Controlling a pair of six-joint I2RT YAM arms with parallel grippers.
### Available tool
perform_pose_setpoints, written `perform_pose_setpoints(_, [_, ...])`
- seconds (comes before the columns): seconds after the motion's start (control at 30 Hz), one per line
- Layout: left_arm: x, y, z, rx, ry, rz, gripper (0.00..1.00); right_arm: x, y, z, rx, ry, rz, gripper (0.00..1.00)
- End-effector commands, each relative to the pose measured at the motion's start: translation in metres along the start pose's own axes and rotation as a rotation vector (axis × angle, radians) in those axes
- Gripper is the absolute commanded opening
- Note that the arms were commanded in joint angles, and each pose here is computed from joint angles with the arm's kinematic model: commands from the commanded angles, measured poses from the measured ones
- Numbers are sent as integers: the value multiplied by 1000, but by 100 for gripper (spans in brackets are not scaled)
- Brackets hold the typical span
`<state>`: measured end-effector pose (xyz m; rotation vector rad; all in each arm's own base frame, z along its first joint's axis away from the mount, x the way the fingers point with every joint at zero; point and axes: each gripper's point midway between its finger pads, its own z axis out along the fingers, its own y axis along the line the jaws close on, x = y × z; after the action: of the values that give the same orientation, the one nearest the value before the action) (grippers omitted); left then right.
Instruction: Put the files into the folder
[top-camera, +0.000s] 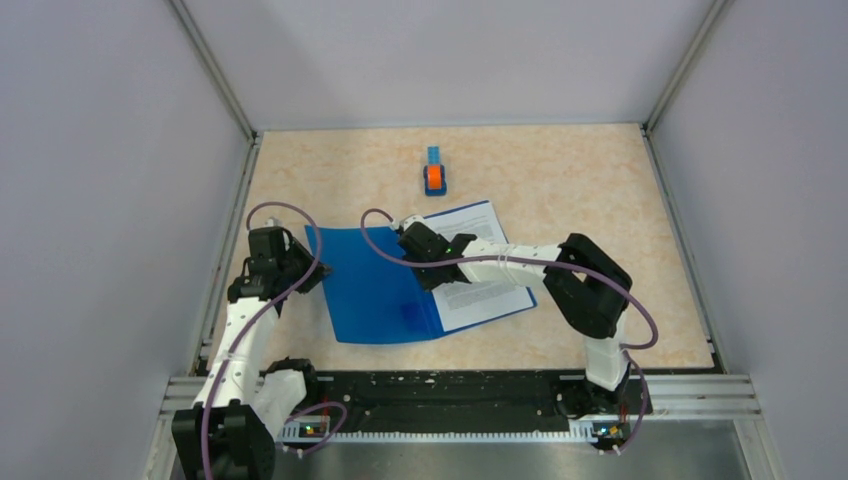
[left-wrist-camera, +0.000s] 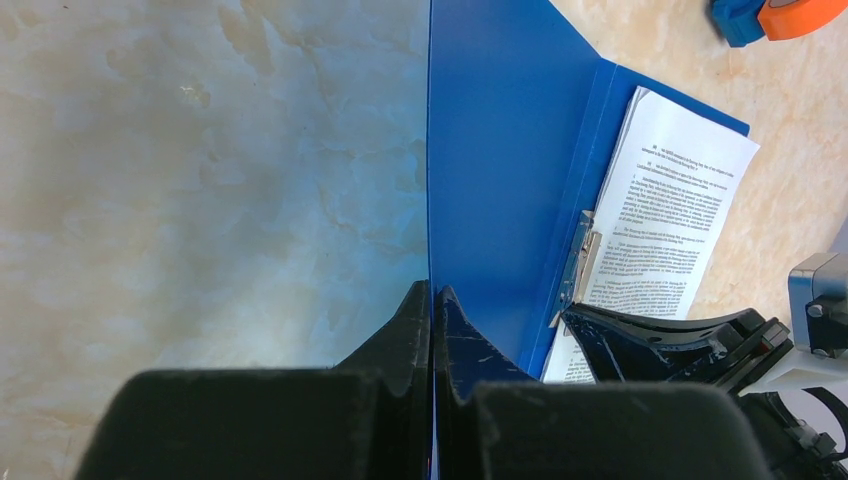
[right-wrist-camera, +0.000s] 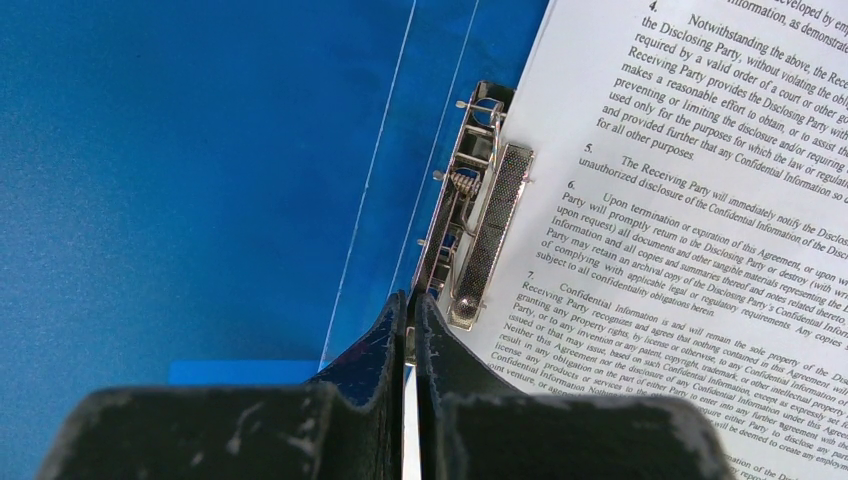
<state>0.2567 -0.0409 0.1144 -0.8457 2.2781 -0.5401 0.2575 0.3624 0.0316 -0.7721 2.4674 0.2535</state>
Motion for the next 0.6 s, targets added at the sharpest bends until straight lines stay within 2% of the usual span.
perform_pose_setpoints(0.0, [-15, -2, -1, 9, -79, 20, 0, 89, -11, 26, 14, 281, -24, 0])
perform_pose_setpoints(0.4, [-17, -1, -1, 1, -85, 29, 0, 99, -30, 29, 114, 313, -44, 0])
perform_pose_setpoints(0.57, [-14, -2, 0, 11, -72, 28, 0, 100, -18, 31, 48, 311, -36, 0])
